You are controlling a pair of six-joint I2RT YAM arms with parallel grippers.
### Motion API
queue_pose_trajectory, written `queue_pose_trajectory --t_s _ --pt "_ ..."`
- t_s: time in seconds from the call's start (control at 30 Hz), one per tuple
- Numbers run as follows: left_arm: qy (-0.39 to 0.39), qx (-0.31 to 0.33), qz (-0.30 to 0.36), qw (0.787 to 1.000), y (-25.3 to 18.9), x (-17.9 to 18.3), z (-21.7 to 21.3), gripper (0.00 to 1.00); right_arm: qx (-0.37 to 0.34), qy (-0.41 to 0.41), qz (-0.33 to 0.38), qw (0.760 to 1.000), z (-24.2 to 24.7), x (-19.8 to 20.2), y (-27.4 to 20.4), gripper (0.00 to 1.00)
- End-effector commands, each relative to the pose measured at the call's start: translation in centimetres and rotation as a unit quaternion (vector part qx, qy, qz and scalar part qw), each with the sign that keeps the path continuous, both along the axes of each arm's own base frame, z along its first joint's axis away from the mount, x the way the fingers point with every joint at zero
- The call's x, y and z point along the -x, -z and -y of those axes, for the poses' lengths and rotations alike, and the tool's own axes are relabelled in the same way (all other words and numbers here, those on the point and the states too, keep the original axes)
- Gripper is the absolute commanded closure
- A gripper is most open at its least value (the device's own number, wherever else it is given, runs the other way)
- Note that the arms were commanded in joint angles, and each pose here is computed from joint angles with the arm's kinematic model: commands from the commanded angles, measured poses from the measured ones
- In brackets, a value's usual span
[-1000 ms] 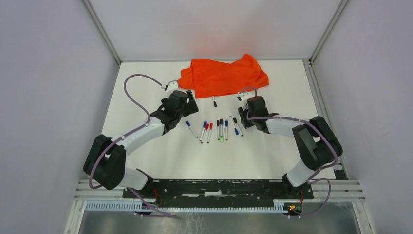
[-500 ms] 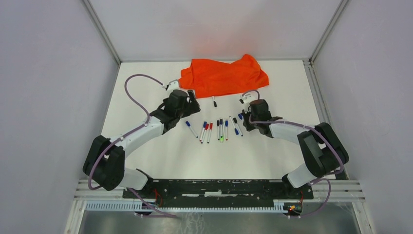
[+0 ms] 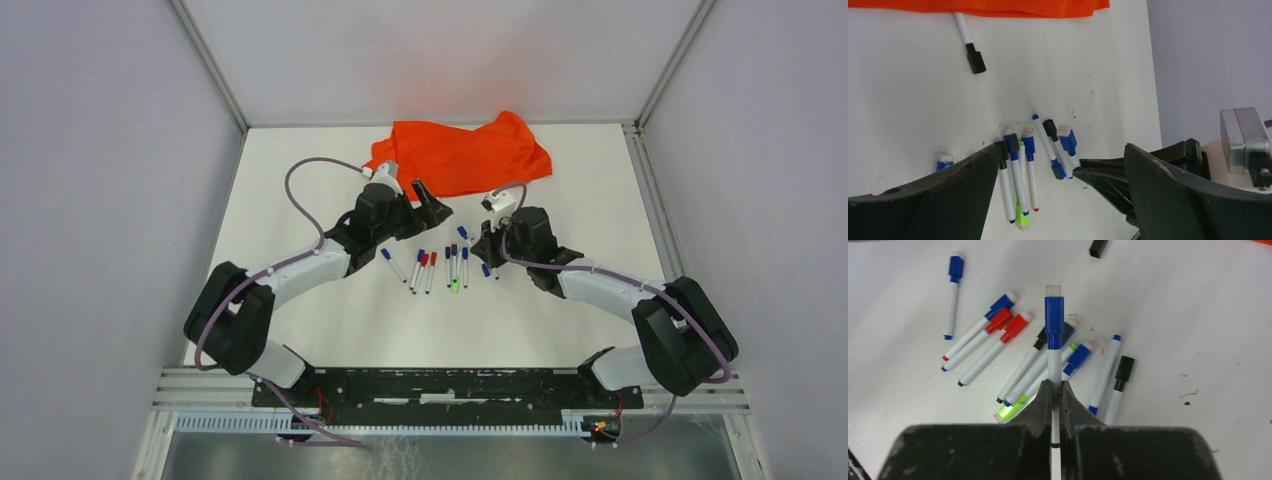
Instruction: Open the pen caps
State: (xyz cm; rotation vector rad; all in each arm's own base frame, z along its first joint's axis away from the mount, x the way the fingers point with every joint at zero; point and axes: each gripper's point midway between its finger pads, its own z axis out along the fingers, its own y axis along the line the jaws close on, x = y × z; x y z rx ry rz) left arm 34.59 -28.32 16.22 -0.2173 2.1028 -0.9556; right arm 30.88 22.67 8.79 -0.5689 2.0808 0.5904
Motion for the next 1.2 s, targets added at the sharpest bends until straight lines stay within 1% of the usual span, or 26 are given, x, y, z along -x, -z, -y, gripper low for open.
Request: queue_pose_trajectory --t_s 0.0,0.1,0.17,0.33,0.47,0.53,0.63,0.77,1.07,1.17 --pt "0.041 0.073 -0.022 0.996 0.1 0.9 3.4 0.02 -0.076 -0.028 0.019 0.997 -3.1 0.9 -2.7 1.00" --pt "0.052 0.093 -0.032 0.994 1.0 1.3 4.5 0.07 -0.096 -0.038 0.024 0.994 -4.4 1.5 -3.4 1.00" --pt "0.051 0.104 -0.038 0.993 1.5 1.5 4.8 0.08 -0.104 -0.044 0.025 0.993 -5.1 1.8 -3.8 1.00" --pt "0.046 0.106 -0.047 0.992 2.6 1.9 5.1 0.11 -0.113 -0.048 0.026 0.992 -5.9 2.2 -4.0 1.00" --pt "0.037 0.109 -0.045 0.992 2.7 2.1 5.0 0.18 -0.113 -0.048 0.023 0.992 -6.1 2.4 -3.8 1.00" --pt "0.033 0.108 -0.045 0.993 2.8 2.2 4.9 0.24 -0.112 -0.046 0.023 0.992 -6.0 2.4 -3.7 1.00" --pt "0.027 0.108 -0.039 0.993 2.7 2.3 4.8 0.29 -0.111 -0.042 0.022 0.993 -5.8 2.5 -3.7 1.00" --pt "0.015 0.104 -0.027 0.994 2.4 2.5 4.5 0.33 -0.109 -0.041 0.017 0.993 -5.8 2.5 -3.6 1.00" --pt "-0.034 0.079 0.019 0.996 1.0 2.4 2.7 0.35 -0.103 -0.037 0.003 0.994 -5.6 2.8 -3.1 1.00" --pt "-0.037 0.078 0.033 0.996 0.5 2.5 2.6 0.36 -0.108 -0.040 0.002 0.993 -5.7 2.9 -3.2 1.00"
